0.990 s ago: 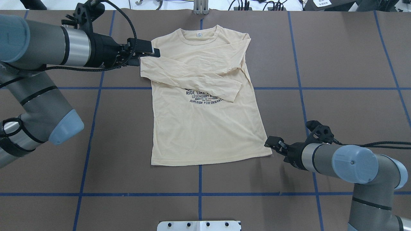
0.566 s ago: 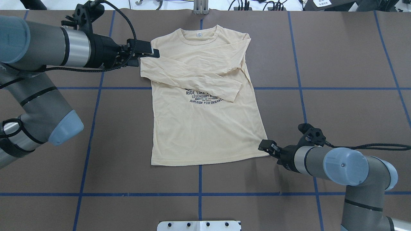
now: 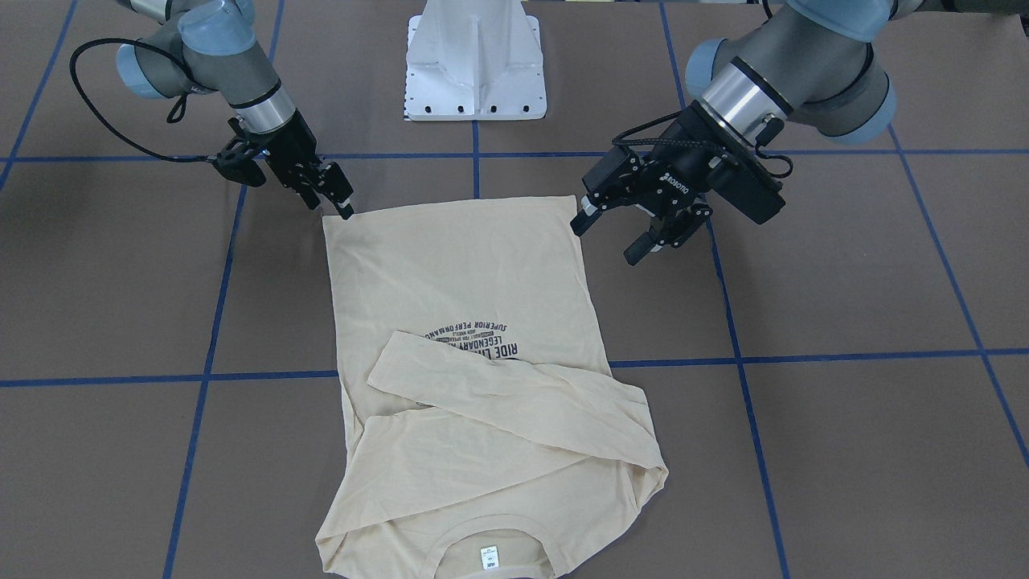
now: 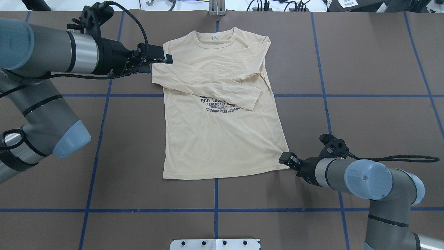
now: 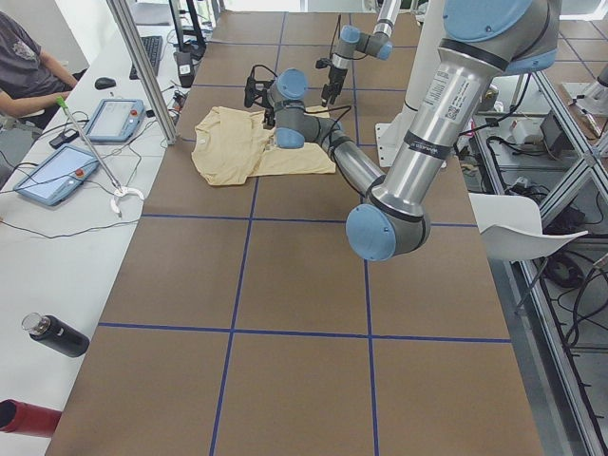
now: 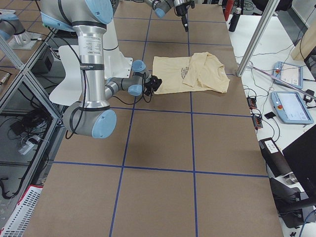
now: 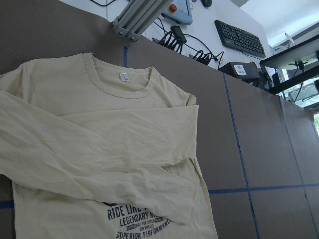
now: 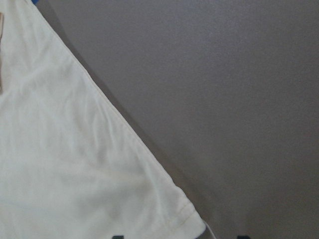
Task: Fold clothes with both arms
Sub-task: 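Grasp the hem corner with right gripper while left gripper moves to other corner, then grasp the other hem corner nearest the robot with the left gripper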
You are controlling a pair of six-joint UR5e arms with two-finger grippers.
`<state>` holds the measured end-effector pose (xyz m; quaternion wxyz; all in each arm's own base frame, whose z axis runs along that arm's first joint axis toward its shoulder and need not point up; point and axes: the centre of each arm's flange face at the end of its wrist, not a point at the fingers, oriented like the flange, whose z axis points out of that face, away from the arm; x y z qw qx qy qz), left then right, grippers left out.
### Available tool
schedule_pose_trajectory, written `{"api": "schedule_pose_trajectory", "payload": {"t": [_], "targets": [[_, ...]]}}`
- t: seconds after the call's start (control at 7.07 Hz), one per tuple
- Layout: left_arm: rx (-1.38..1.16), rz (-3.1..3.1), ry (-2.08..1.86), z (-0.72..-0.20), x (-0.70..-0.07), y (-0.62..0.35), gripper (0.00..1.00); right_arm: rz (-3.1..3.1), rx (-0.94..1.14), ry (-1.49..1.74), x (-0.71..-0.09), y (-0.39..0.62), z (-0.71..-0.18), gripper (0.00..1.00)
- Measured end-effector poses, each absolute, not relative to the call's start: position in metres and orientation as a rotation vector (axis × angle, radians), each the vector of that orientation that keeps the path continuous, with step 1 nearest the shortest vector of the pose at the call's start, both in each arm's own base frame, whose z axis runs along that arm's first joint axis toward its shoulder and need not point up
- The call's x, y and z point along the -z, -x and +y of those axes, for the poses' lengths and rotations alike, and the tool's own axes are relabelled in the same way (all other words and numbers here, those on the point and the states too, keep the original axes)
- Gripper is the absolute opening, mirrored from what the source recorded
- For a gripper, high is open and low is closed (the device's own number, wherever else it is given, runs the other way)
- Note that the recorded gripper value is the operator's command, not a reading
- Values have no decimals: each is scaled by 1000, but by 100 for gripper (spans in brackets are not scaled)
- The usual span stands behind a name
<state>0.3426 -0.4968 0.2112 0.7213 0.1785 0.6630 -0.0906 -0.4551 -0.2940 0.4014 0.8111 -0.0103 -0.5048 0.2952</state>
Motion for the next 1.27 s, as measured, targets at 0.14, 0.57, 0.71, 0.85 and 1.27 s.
{"api": "schedule_pose_trajectory", "payload": {"t": [0.14,0.57,0.71,0.85,1.27], "targets": [[204,1461,-395,-497,-214,-343,94,-1080,-634,16,-401,455,-296,0],[211,1452,-394,-496,-219,-346,92,-1084,-640,9,-399,451,-300,0],[212,1440,-371,-494,-222,-353,90,-1091,-641,8,-396,447,-300,0],[220,1404,-312,-488,-223,-365,90,-1099,-643,7,-392,440,-299,0],[246,1286,-116,-405,-258,-406,77,-1111,-629,30,-386,415,-280,0]]}}
